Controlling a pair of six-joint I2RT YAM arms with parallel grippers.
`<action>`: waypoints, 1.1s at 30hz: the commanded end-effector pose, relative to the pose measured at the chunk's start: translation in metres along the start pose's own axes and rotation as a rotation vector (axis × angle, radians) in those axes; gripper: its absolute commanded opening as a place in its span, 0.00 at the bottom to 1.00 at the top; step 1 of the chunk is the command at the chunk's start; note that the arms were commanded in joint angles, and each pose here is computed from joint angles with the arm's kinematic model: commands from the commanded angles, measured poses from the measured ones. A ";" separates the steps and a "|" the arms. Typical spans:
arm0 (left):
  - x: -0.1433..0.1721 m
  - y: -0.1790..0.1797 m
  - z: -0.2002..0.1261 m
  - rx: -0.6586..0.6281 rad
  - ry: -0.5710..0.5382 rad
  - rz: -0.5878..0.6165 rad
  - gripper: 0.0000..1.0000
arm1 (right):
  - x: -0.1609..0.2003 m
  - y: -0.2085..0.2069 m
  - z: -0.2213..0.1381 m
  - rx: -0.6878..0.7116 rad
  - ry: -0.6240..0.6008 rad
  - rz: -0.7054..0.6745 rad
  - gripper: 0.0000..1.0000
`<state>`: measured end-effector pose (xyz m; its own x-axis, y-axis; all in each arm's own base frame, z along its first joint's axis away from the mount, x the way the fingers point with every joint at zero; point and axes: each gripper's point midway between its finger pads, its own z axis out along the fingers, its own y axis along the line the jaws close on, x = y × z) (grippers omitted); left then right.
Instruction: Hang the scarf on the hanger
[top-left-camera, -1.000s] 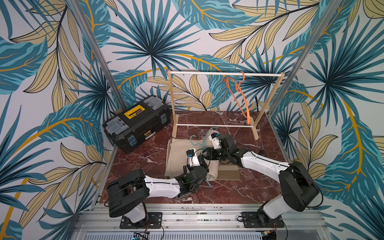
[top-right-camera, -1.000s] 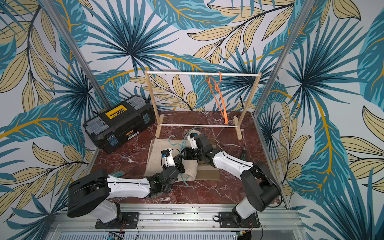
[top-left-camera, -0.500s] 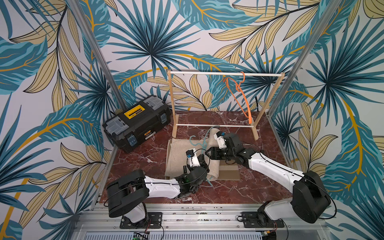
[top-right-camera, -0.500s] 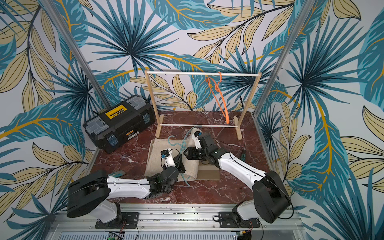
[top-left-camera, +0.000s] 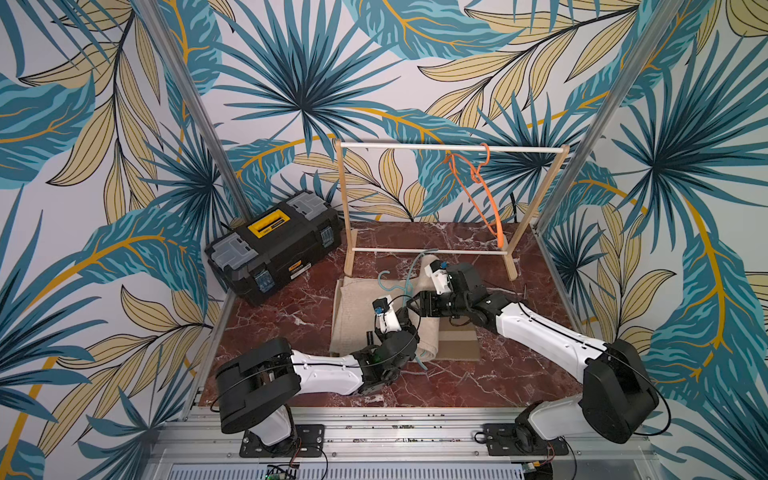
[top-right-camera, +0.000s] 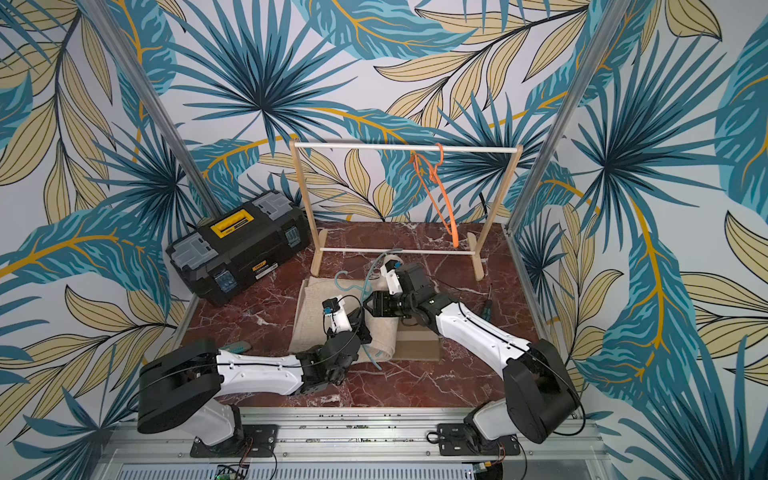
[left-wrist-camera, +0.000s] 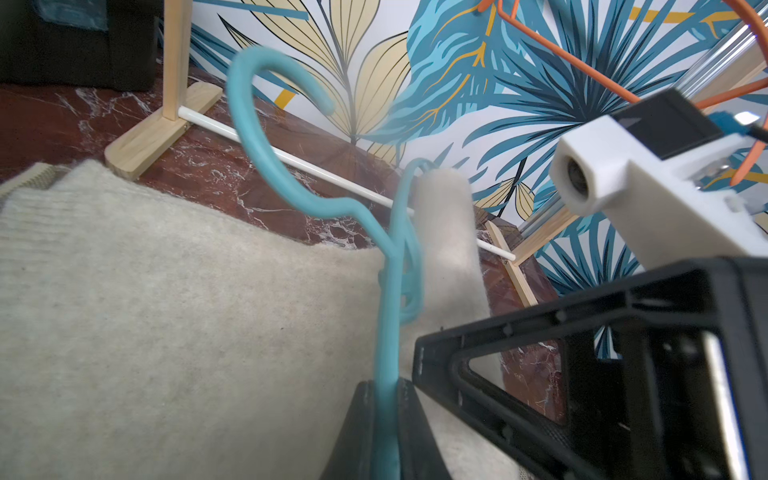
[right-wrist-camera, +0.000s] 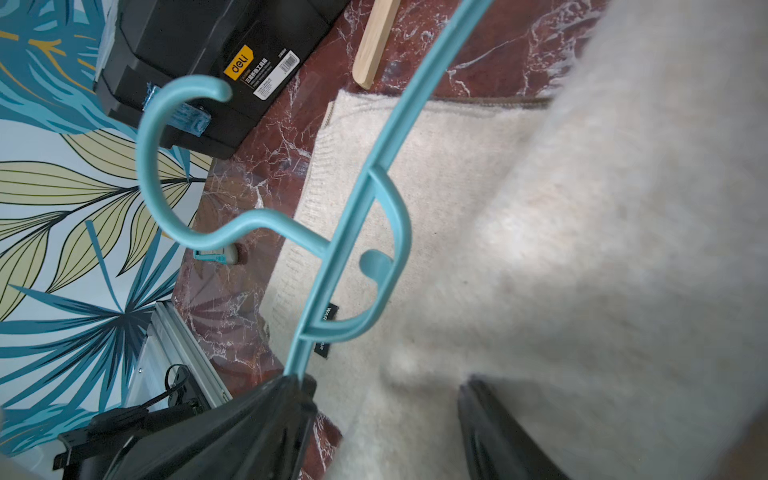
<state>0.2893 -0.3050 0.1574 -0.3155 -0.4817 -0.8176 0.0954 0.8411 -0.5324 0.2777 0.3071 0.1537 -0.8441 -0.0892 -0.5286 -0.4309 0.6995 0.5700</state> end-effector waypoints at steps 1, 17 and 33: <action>-0.012 -0.019 0.002 0.030 -0.037 -0.067 0.00 | 0.029 -0.022 0.026 0.052 0.115 0.023 0.61; 0.045 -0.005 0.021 -0.030 0.066 0.005 0.00 | 0.045 -0.044 -0.011 0.205 0.091 -0.058 0.60; 0.053 -0.014 0.021 -0.026 0.075 0.038 0.00 | 0.037 -0.018 0.031 0.010 0.095 0.017 0.36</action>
<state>0.2860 -0.3348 0.0954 -0.4181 -0.3813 -0.8245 0.0689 0.8917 -0.4473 0.2686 0.3023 0.1039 -0.8687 -0.1417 -0.4747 -0.4088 0.7462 0.5254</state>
